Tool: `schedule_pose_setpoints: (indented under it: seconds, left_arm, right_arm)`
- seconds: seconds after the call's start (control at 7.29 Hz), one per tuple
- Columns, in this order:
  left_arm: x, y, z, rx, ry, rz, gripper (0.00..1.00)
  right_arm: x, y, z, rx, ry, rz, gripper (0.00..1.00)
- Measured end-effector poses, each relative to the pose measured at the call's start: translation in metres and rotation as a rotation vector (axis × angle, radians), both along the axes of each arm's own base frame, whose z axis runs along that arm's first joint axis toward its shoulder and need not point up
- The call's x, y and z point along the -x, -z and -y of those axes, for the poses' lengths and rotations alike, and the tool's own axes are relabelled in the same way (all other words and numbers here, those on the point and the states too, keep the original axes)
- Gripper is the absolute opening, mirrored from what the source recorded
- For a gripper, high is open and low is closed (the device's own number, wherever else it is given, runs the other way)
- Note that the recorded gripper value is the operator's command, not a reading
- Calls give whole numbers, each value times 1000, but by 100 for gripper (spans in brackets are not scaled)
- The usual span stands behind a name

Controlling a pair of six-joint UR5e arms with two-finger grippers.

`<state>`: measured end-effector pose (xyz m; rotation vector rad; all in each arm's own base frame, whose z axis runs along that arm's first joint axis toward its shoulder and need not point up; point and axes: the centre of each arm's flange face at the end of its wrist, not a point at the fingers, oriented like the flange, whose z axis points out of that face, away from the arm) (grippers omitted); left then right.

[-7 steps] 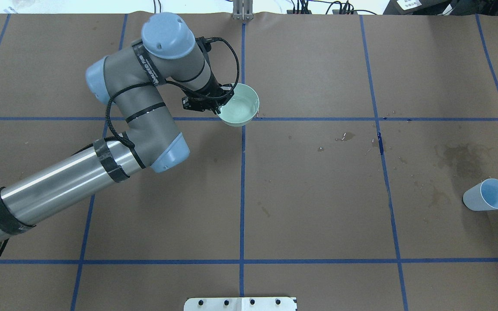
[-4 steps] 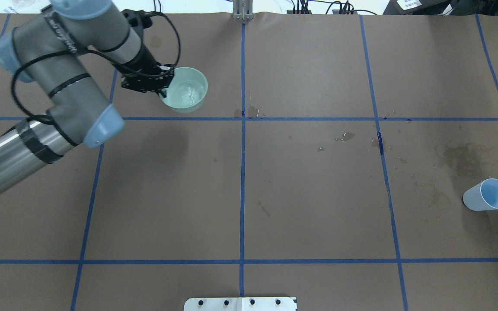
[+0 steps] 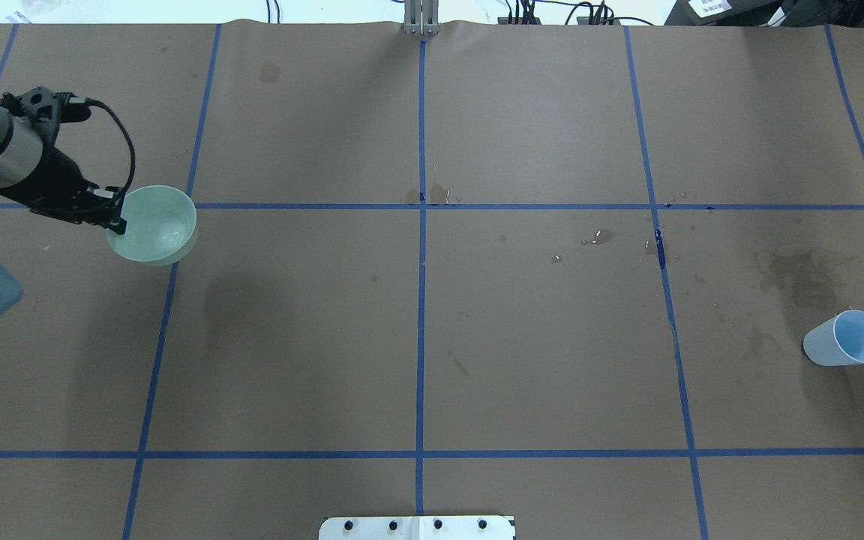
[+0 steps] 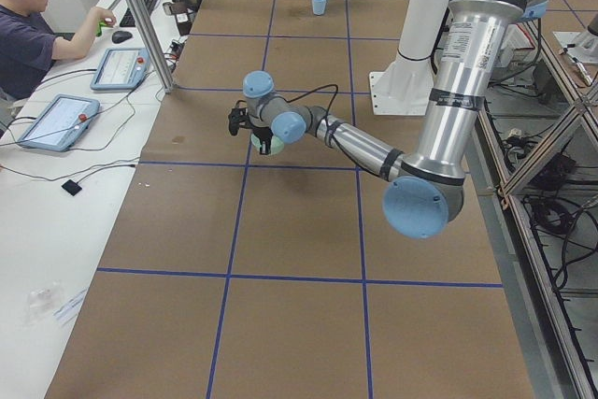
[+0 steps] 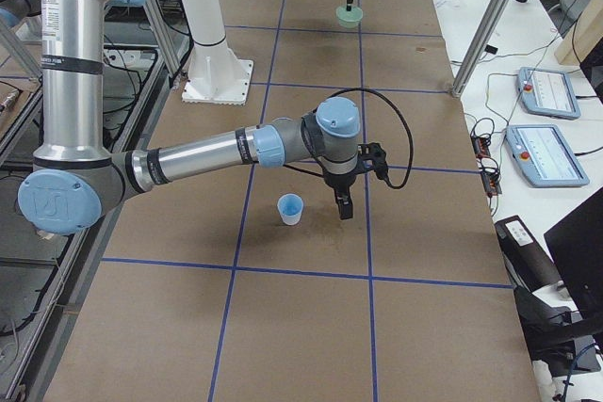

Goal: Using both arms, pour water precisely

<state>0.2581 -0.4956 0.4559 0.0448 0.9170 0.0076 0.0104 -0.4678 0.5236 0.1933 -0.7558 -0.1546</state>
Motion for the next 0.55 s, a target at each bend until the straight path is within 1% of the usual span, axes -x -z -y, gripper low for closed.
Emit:
schedule_pose_setpoints:
  seconds: [0.27,0.55]
  left_arm:
    - [40,-72,-57,-15,-5,-10,0]
    - [75,-120,-94,-19,-5,1,0]
  right_arm:
    - [-3,1,0,-2,-5,0,99]
    - [-4,2,1,-4,-8,0,99]
